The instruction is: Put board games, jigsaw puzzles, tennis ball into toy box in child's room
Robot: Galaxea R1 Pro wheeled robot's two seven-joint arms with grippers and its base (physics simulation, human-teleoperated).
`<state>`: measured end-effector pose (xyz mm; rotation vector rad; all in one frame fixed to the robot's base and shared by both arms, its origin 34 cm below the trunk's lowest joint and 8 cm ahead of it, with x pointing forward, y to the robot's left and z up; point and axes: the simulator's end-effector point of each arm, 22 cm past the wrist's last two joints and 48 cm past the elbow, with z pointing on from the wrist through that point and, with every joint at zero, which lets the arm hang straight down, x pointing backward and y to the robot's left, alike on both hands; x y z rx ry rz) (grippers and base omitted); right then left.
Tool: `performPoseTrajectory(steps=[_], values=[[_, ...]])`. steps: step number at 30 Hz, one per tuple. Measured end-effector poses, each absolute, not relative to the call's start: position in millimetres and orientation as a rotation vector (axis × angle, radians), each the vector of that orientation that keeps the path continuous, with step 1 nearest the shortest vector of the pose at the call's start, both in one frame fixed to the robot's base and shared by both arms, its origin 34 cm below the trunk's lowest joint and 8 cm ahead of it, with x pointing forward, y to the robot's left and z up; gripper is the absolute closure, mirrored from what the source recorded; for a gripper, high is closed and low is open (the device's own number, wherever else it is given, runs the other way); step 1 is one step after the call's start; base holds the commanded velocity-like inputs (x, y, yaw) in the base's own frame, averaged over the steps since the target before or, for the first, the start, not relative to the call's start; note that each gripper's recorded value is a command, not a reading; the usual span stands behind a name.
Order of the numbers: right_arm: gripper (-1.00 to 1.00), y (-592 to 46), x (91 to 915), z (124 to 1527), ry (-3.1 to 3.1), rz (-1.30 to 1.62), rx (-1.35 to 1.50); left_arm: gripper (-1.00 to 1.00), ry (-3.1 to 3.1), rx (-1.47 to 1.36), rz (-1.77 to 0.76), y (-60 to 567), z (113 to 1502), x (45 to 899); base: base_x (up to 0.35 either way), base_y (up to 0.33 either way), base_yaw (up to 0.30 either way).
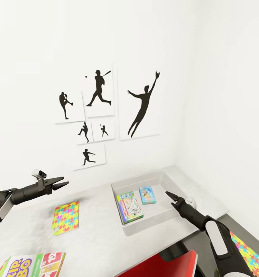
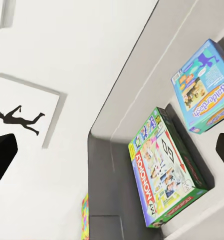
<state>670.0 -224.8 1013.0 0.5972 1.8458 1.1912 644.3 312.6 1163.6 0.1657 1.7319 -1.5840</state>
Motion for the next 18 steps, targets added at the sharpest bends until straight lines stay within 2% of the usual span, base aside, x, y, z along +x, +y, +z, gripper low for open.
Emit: performPoseTrajectory(steps=[8,18], values=[[-1.0,-223,668,1028,1.81,1.218,0.562,-1.0,1.722,0.175,-1.58,313,1170,642,0.0,0.0,-0.075],[-1.0,-209,667,1106,1.642,1.295,0.37,-1.0,1.708,0.187,-1.575,313,1179,639,0.0,0.0,-0.041]])
